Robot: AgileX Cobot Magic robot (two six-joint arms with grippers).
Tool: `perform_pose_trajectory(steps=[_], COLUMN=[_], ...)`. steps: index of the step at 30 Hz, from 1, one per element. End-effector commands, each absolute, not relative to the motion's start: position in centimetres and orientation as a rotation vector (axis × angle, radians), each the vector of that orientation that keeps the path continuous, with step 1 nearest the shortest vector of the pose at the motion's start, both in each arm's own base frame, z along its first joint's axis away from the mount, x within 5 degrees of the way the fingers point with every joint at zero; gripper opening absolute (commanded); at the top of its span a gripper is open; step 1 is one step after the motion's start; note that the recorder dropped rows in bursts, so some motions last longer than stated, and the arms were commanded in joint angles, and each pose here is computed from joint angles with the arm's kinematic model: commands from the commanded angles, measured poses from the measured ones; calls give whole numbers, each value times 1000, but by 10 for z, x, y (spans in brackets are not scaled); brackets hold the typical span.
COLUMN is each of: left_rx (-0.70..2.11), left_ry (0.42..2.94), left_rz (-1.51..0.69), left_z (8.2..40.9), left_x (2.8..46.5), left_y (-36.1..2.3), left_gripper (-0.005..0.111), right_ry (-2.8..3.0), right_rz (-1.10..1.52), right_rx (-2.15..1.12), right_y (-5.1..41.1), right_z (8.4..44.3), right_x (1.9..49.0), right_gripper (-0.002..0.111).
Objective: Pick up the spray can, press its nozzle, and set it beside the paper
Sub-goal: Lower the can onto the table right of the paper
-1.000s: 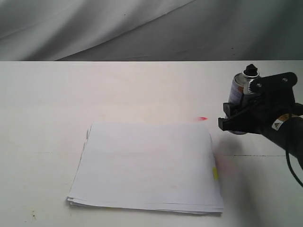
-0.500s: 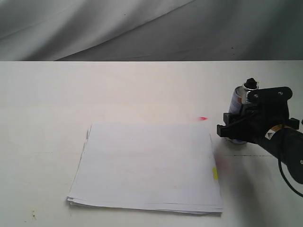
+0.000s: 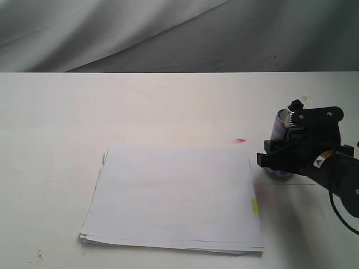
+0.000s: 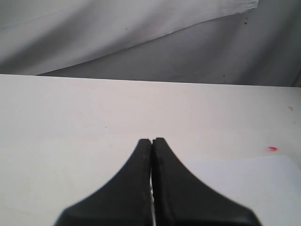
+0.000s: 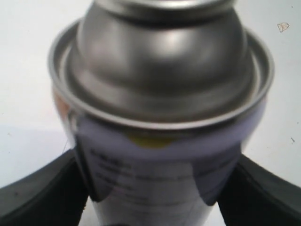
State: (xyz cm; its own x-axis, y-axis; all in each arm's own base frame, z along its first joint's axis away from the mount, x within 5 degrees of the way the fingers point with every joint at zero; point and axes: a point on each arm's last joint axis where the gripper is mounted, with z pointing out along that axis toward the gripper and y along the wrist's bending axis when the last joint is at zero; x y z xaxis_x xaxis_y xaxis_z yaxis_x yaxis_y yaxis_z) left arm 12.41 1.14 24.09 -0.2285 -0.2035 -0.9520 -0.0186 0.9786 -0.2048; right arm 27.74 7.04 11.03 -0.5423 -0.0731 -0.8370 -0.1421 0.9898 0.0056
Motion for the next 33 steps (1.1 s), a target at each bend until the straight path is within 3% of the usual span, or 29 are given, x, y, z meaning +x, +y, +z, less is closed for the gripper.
perform_pose_trajectory(steps=[1, 15, 17, 20, 27, 30, 33], left_rx=[-173, -173, -173, -173, -173, -173, -173], left_ry=[1794, 1794, 1794, 1794, 1794, 1794, 1794], left_rz=[-184, -184, -184, -184, -184, -184, -184], left_z=[240, 240, 240, 240, 240, 240, 240], left_x=[124, 124, 124, 124, 124, 124, 124], left_y=[11, 11, 11, 11, 11, 11, 11], left_gripper=[0, 0, 0, 0, 0, 0, 0], right_ry=[2138, 2143, 2143, 2142, 2137, 2123, 2094], right_rz=[89, 89, 89, 88, 88, 91, 97], right_rx=[-141, -141, -141, -143, -151, -149, -145], right_y=[69, 69, 69, 69, 69, 69, 69], right_z=[113, 112, 112, 112, 114, 118, 126], right_x=[279, 278, 278, 278, 278, 279, 279], right_gripper=[0, 0, 4, 18, 72, 87, 93])
